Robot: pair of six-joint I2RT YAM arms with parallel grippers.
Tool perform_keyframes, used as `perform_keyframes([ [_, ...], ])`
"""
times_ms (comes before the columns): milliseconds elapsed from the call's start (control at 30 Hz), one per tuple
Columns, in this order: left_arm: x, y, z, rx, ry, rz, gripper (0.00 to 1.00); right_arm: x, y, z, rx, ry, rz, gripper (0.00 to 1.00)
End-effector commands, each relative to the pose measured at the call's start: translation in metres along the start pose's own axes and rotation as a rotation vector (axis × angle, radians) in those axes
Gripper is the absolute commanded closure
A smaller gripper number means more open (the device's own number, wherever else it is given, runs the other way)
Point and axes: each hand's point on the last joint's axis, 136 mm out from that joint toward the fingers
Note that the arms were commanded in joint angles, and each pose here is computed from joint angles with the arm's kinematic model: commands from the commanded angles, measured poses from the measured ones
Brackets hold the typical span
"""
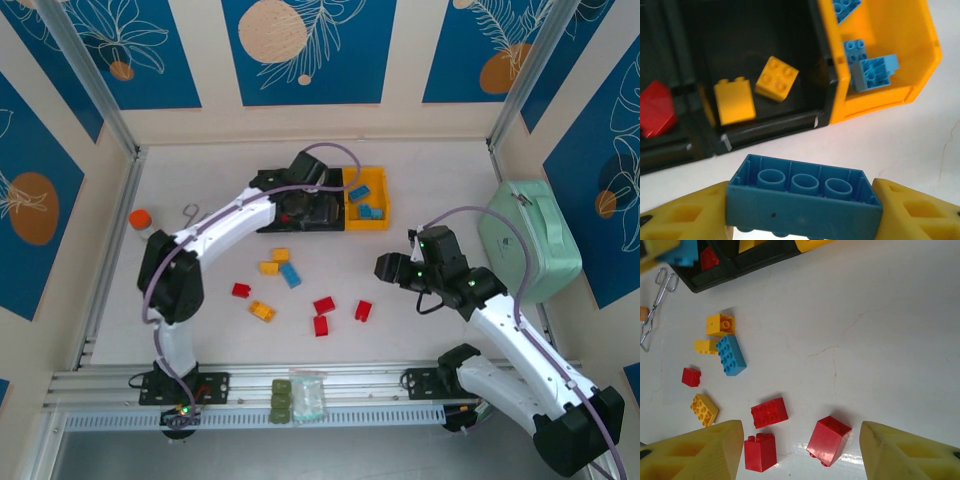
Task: Sort the legos into containers by color
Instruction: Place the lego in the container.
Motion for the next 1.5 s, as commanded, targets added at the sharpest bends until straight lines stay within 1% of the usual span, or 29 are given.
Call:
perform_keyframes([
  [0, 0.008, -0.024, -0.011, -0.033, 0.021, -0.057, 0.53, -0.009, -0.009, 0.002, -0.021, 0.015, -0.035, 0.37],
  [167, 0.027, -0.049, -0.033, -0.051, 0.016, -0.097, 0.53, -0.014, -0.017, 0.004, -0.036, 0.014, -0.058, 0.37],
  [433, 0.054, -0.068, -0.069, -0.063, -0.029, -0.153, 0.53, -0.019, -0.025, 0.005, -0.047, 0.013, -0.087, 0.37],
  [700, 0.058, -0.076, -0.094, -0.096, -0.057, -0.200, 0.53, -0.023, -0.031, 0.003, -0.050, 0.017, -0.107, 0.37],
  [967, 0.056, -0.084, -0.104, -0.118, -0.064, -0.213, 0.52, -0.025, -0.034, 0.002, -0.052, 0.020, -0.118, 0.38],
  [1067, 0.057, -0.085, -0.106, -0.120, -0.068, -0.219, 0.48, -0.025, -0.034, 0.001, -0.052, 0.021, -0.119, 0.38],
  [1133, 0.057, -0.086, -0.106, -0.120, -0.072, -0.220, 0.40, -0.026, -0.035, 0.001, -0.053, 0.021, -0.122, 0.38],
  [1267, 0.061, -0.090, -0.099, -0.128, -0.088, -0.225, 0.33, -0.024, -0.034, 0.001, -0.051, 0.017, -0.122, 0.38],
  [1333, 0.064, -0.093, -0.092, -0.138, -0.101, -0.228, 0.28, -0.024, -0.034, 0.000, -0.048, 0.020, -0.123, 0.38],
  [1467, 0.070, -0.097, -0.081, -0.144, -0.123, -0.235, 0.24, -0.023, -0.032, 0.000, -0.042, 0.021, -0.120, 0.38],
])
Point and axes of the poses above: each hand's point on the last joint's axis, 136 mm out from that joint toward the fingers, its own z axis back along the fingers, its own y axis along the line the jaws close on, x = y × z, and after that the axes turned 9 degrees about z, right-handed
